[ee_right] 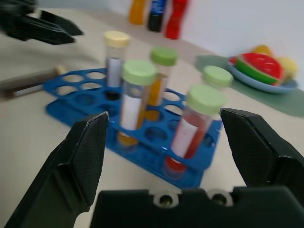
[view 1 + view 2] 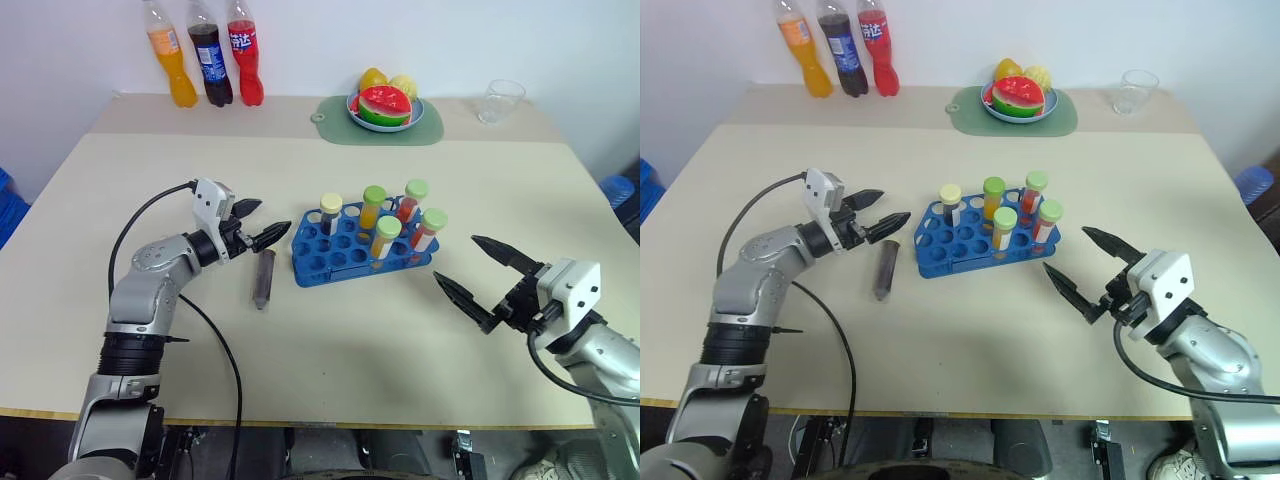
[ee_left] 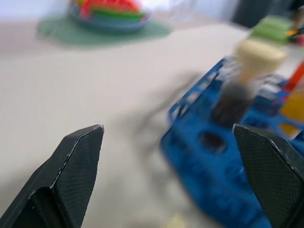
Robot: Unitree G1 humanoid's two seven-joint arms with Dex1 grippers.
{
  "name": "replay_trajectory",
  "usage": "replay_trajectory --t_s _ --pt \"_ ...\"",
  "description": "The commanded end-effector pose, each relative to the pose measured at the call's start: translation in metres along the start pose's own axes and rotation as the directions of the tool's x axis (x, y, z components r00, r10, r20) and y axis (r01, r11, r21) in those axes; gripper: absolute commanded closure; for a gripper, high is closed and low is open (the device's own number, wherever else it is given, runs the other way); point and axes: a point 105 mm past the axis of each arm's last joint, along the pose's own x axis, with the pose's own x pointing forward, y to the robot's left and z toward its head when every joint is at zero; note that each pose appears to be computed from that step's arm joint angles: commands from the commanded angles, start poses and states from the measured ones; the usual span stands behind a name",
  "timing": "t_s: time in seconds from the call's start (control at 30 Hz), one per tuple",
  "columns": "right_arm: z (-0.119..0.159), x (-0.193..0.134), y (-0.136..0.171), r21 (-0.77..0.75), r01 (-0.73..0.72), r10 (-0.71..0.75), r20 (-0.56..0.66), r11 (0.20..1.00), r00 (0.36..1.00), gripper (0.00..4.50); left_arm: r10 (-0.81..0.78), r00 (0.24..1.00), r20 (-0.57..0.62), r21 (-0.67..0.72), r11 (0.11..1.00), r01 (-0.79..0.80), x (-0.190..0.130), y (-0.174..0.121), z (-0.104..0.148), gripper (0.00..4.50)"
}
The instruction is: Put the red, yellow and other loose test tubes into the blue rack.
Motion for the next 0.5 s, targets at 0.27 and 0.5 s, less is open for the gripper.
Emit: replay_trajectory --t_s 0.27,0.5 --pt "0.013 0.014 0.006 -0.043 -0.129 0.13 0.006 0.991 0.992 0.36 -0.049 0.952 -0.303 -0.237 0.971 -0.026 -0.011 -0.013 0.017 0.0" --pt "0.011 0.018 0.004 -0.062 -0.174 0.173 -0.021 0.983 0.985 0.36 -0.131 0.863 -0.488 -0.334 0.942 -0.045 -0.021 -0.027 0.013 0.0"
